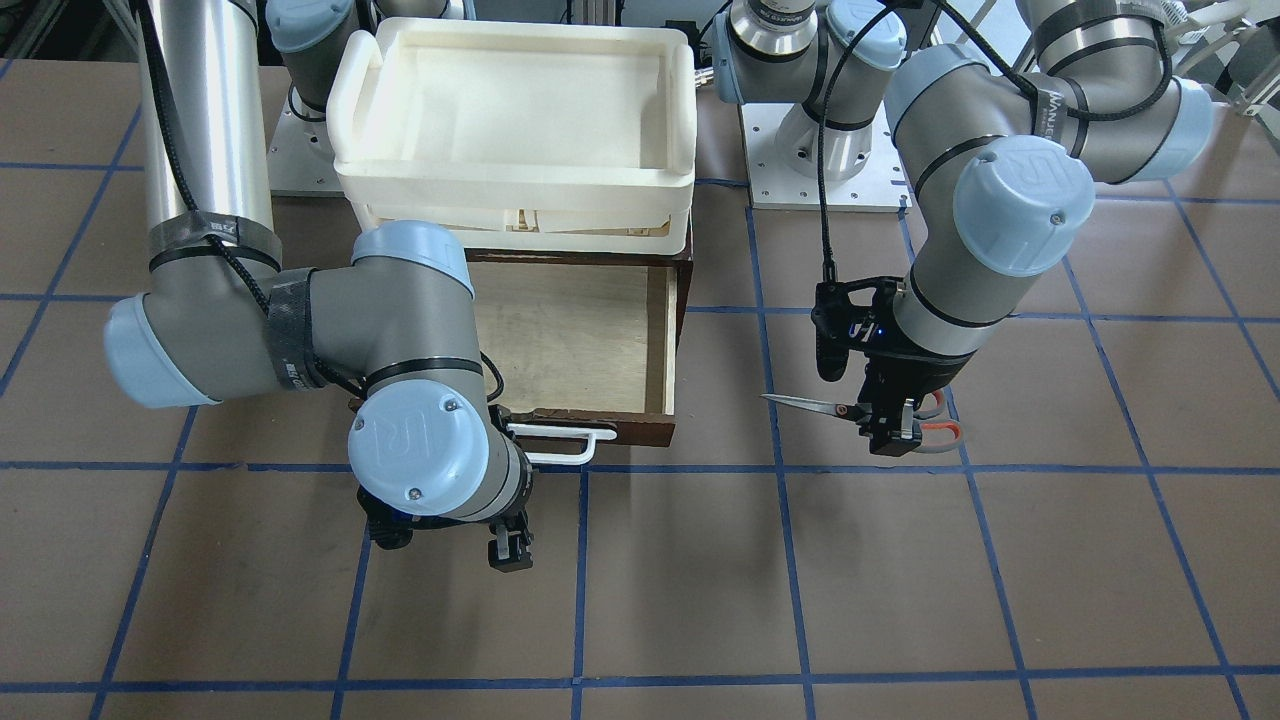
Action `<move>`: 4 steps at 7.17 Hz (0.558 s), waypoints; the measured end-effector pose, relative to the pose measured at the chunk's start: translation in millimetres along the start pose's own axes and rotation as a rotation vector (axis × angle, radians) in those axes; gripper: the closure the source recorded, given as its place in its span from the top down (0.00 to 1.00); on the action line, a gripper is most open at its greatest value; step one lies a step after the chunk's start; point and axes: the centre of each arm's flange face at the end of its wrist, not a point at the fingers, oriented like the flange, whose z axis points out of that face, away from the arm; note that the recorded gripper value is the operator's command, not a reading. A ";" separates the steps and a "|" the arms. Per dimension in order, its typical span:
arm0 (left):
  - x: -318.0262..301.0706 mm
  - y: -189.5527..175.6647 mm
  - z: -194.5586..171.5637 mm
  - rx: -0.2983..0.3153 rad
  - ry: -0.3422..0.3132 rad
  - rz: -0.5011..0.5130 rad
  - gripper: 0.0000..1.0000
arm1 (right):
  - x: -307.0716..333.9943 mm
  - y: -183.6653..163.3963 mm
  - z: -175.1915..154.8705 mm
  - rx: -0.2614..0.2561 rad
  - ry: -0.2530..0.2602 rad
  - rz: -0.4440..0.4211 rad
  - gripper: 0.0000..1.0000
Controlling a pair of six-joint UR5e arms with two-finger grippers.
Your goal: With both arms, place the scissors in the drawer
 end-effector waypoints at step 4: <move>0.2 -0.1 0.2 0.001 0.002 -0.004 0.00 | 7.7 -0.1 -19.3 0.000 -0.025 -0.003 1.00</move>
